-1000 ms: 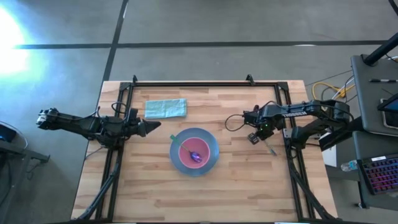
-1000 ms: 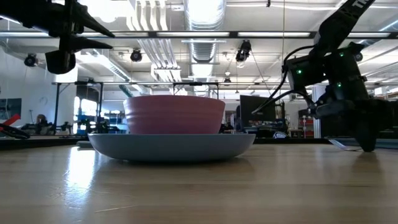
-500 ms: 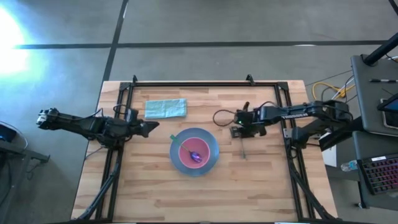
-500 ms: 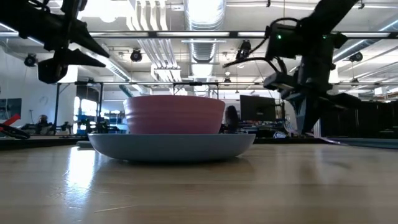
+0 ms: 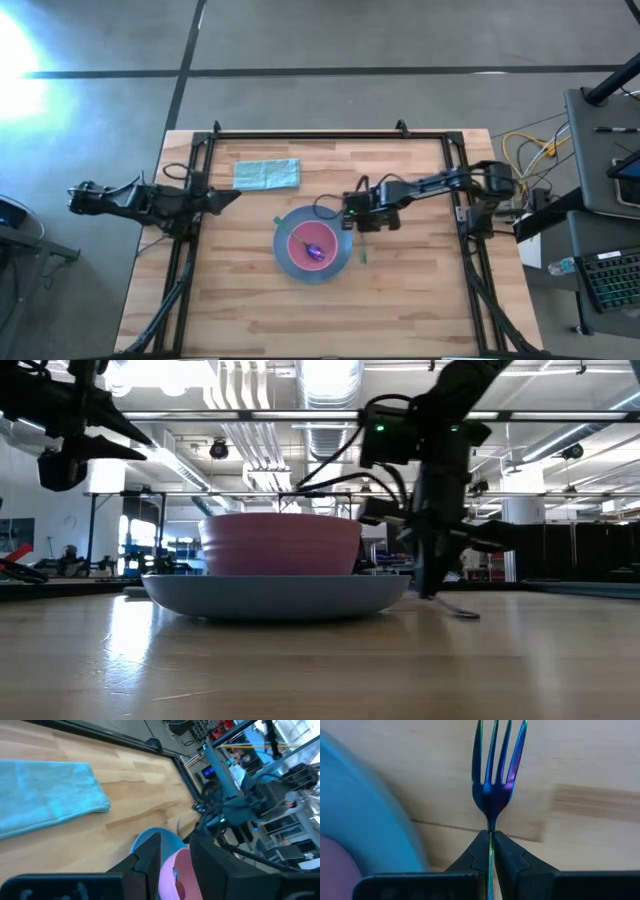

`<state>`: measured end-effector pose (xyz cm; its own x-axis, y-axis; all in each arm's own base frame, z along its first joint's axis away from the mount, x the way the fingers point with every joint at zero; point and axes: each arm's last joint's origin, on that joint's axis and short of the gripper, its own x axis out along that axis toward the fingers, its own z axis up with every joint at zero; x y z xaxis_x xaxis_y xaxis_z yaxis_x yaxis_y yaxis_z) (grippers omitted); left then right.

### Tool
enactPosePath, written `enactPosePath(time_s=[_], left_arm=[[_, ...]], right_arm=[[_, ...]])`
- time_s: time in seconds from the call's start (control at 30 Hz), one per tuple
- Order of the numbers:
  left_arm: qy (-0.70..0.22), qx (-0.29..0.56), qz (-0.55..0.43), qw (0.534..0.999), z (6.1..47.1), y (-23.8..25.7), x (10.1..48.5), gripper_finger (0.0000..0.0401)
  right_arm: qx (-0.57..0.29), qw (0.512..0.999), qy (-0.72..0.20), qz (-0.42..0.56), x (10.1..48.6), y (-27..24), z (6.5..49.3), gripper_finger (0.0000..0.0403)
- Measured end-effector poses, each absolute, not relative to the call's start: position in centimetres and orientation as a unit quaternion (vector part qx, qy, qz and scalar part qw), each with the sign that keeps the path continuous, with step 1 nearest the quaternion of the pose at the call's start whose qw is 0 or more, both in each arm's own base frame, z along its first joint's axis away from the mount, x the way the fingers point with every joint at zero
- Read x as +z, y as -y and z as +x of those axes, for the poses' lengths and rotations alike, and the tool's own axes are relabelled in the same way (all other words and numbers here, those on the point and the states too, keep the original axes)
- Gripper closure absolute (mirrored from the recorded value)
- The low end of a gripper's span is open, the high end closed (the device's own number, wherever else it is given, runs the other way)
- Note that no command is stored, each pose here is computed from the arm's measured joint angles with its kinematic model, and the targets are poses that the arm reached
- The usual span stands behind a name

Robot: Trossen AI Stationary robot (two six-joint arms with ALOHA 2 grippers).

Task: Set table place
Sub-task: Put the blue fork beside the blue plate

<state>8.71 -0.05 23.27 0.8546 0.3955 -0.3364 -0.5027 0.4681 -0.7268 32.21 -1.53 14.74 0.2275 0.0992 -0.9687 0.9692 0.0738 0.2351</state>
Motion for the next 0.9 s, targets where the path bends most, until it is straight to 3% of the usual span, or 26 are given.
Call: enactPosePath(time_s=[0.3, 0.57, 0.9], left_arm=[[-0.035, 0.248, -0.457, 0.854, 6.1, -0.4, 23.2, 0.0312], [-0.043, 0.254, -0.451, 0.854, 4.8, -0.7, 22.6, 0.0312], [-0.059, 0.263, -0.440, 0.856, 5.4, -0.6, 22.5, 0.0312]], right_arm=[[-0.415, 0.527, -0.497, 0.550, 14.1, 0.1, 35.4, 0.0391], [-0.450, 0.492, -0.488, 0.564, 14.4, -0.3, 33.8, 0.0390], [-0.444, 0.492, -0.486, 0.569, 14.4, -0.7, 33.6, 0.0390]])
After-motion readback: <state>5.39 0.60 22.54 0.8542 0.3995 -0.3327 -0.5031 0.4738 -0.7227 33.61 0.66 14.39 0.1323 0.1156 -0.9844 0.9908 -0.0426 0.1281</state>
